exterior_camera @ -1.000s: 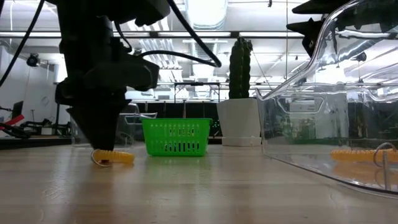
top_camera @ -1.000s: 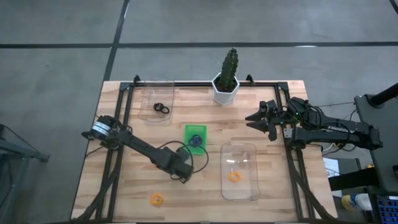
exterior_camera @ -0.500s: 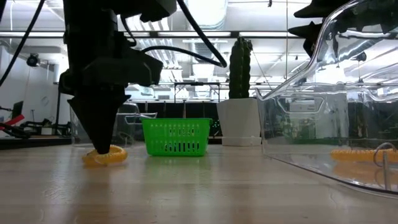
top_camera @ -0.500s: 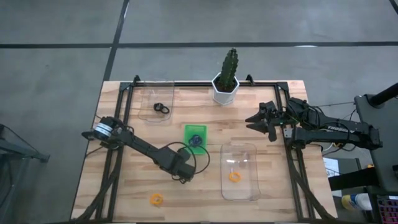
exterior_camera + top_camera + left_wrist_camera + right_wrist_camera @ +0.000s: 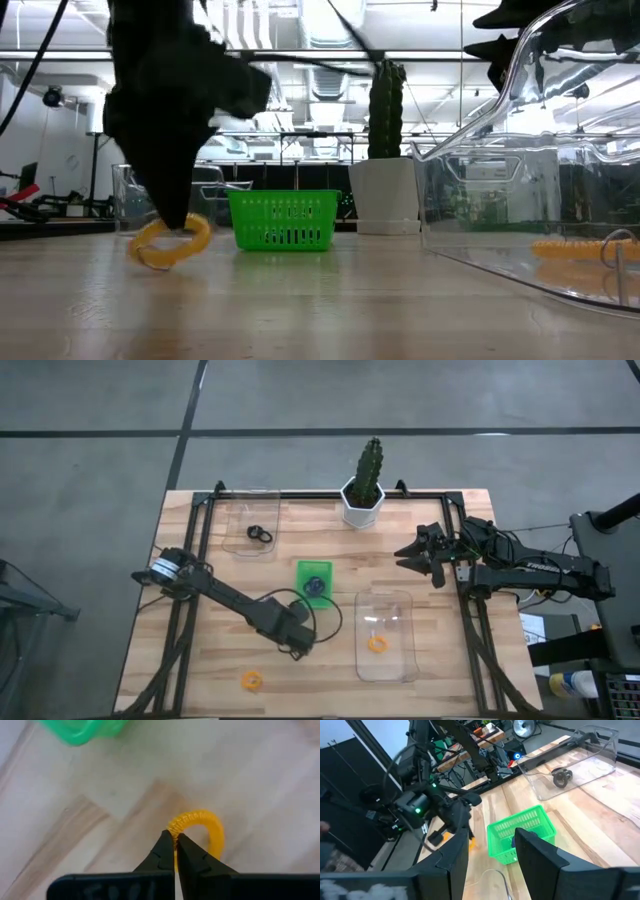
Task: Sort spring keychains
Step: Put the top yellow spring keychain into the bottom transparent bin
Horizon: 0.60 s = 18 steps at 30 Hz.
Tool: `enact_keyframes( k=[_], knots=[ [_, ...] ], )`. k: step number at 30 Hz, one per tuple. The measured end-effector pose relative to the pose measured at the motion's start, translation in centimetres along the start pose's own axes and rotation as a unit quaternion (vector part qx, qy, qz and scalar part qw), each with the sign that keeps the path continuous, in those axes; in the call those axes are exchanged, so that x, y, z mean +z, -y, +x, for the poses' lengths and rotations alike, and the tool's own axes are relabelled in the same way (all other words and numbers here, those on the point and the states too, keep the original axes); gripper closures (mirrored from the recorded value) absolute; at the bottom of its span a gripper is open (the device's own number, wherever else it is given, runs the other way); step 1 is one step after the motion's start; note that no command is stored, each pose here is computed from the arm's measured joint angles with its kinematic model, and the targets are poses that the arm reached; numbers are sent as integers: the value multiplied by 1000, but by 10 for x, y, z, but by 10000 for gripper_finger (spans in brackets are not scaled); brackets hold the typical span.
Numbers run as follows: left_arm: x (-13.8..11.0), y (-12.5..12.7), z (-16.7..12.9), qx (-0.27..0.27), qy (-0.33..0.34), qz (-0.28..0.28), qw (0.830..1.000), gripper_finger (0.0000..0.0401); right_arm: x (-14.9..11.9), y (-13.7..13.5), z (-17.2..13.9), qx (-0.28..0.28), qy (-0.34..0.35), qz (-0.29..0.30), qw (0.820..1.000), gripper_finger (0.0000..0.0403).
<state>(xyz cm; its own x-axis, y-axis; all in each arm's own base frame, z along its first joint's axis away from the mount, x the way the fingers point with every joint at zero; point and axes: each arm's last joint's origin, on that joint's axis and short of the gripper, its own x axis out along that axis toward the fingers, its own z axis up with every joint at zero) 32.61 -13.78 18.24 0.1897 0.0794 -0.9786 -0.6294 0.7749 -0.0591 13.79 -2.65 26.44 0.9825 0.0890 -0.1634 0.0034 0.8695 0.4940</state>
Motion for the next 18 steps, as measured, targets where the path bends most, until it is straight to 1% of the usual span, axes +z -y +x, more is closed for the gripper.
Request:
enact_keyframes(
  k=[2,5,7,9,11,14,17,18],
  knots=[
    [3,6,-9,-18,4,12,1000,401,0,0,0,1,0,0,1000,248],
    [9,16,-31,-56,25,37,997,401,0,-1,0,16,-8,0,1000,248],
    [13,24,-50,-85,47,72,993,401,-1,-2,0,35,-18,0,999,248],
    [19,31,-69,-113,85,110,984,401,-2,-3,0,57,-28,0,998,248],
    [26,38,-84,-143,124,152,970,401,-2,-5,0,78,-36,-1,996,248],
    [36,50,-104,-187,189,216,939,401,-2,-6,-1,96,-43,5,994,248],
    [48,57,-116,-219,250,255,908,401,-2,-6,-1,98,-45,18,994,248],
    [52,58,-118,-224,266,261,900,401,-2,-6,-1,100,-46,20,994,248]
  ],
)
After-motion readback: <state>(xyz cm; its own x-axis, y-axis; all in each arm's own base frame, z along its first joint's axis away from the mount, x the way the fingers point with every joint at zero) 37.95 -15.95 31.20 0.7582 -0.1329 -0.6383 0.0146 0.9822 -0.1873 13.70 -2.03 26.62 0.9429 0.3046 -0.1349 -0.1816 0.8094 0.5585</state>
